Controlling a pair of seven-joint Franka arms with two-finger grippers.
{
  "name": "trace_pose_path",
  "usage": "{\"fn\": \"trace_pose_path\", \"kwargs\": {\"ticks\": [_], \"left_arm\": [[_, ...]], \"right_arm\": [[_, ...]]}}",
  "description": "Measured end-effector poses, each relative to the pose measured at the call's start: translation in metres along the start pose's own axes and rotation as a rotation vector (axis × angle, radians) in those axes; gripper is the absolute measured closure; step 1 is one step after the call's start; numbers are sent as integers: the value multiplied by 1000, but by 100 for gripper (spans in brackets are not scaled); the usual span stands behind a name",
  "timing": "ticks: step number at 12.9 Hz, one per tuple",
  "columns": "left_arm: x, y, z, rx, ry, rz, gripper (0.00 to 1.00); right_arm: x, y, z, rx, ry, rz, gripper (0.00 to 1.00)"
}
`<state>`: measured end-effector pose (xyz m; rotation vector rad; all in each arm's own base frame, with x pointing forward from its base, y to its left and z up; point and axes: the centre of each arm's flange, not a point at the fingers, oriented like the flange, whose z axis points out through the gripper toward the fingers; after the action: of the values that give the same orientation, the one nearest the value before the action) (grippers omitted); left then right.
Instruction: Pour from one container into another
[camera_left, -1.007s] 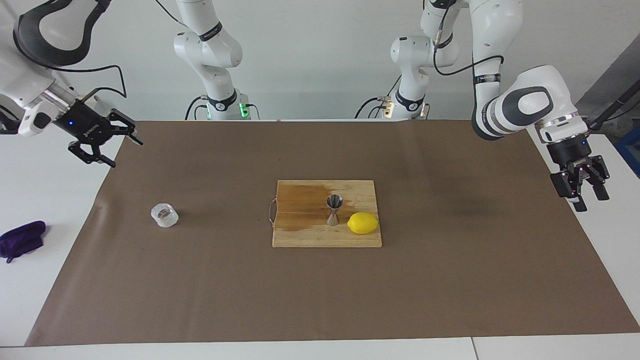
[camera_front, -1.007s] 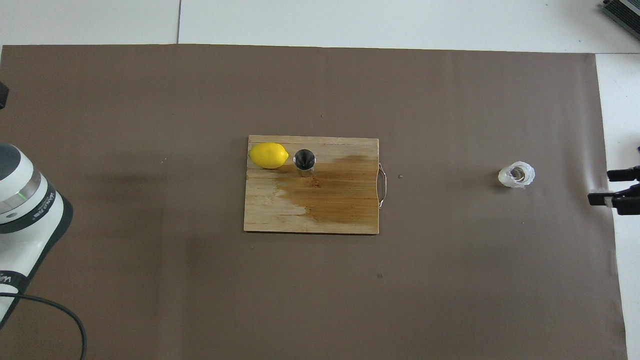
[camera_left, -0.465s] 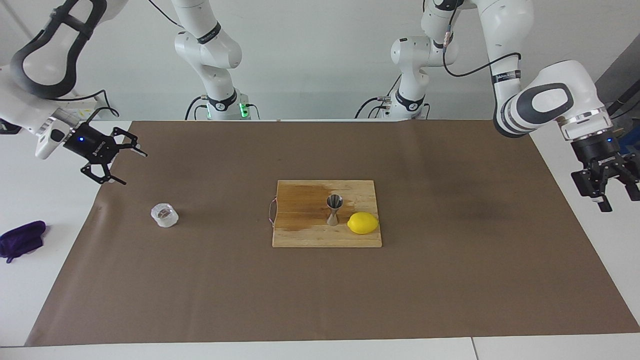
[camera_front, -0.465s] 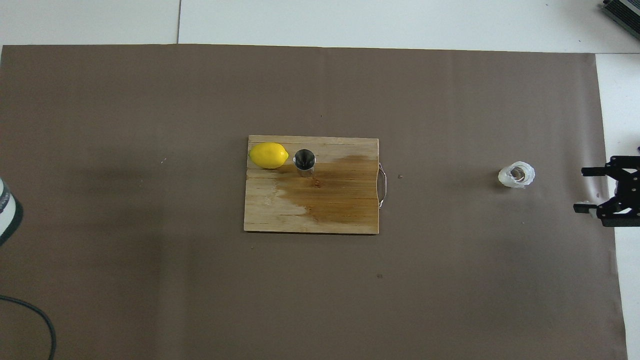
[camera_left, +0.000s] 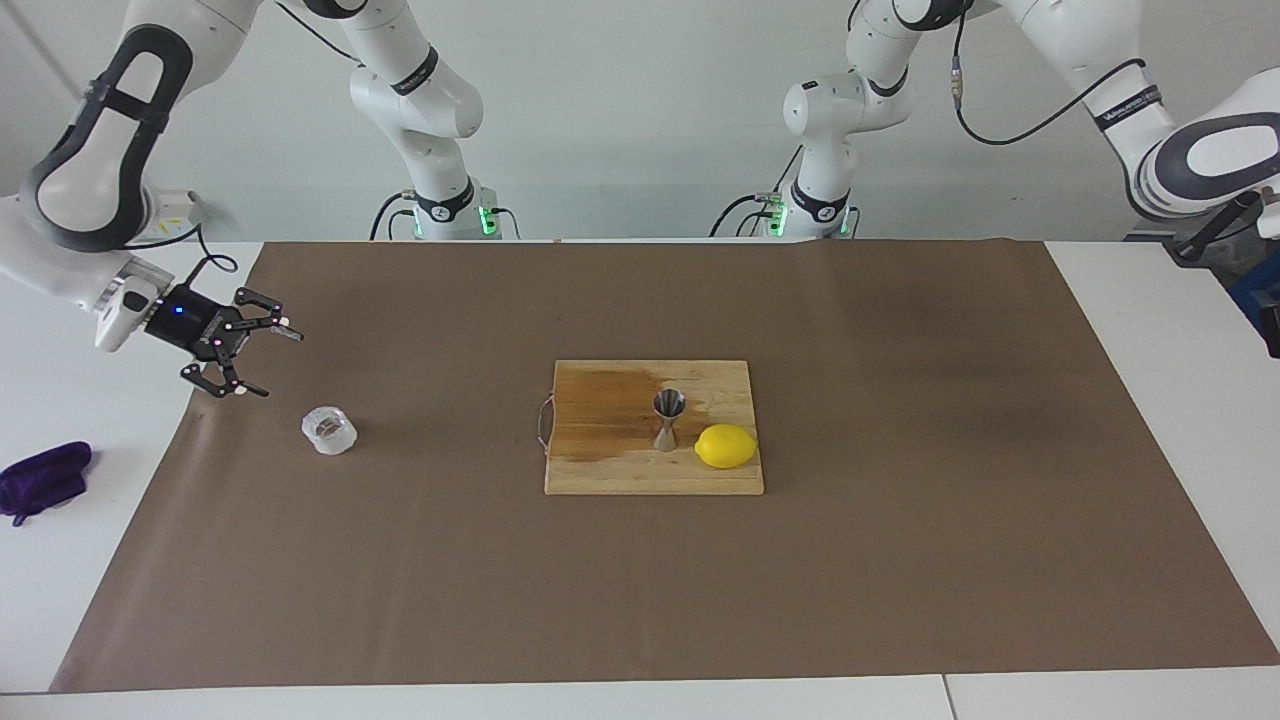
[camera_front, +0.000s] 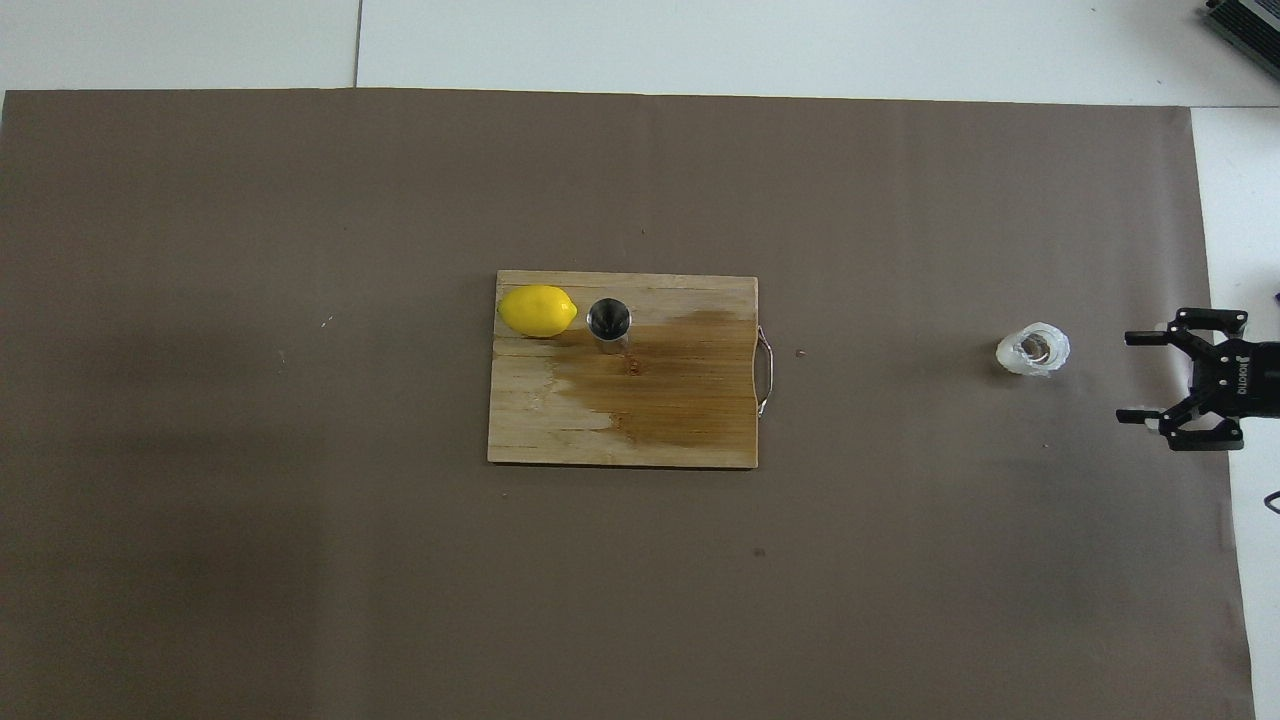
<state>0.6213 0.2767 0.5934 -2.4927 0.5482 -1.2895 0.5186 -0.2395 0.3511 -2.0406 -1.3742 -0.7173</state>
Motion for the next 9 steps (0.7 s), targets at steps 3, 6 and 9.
{"fn": "trace_pose_path", "kwargs": {"ticks": [3,6,9], "left_arm": [[17,-13,-9,-73,-107,137,7],[40,3,-12,-143,-250,135,4],[73,37,-16,-188,-364,58,4]], "right_arm": [[-20,21,10,12,-5,-83,0],[-19,43,22,25,-6,-113,0],[-14,59,42,28,36,-122,0]]}}
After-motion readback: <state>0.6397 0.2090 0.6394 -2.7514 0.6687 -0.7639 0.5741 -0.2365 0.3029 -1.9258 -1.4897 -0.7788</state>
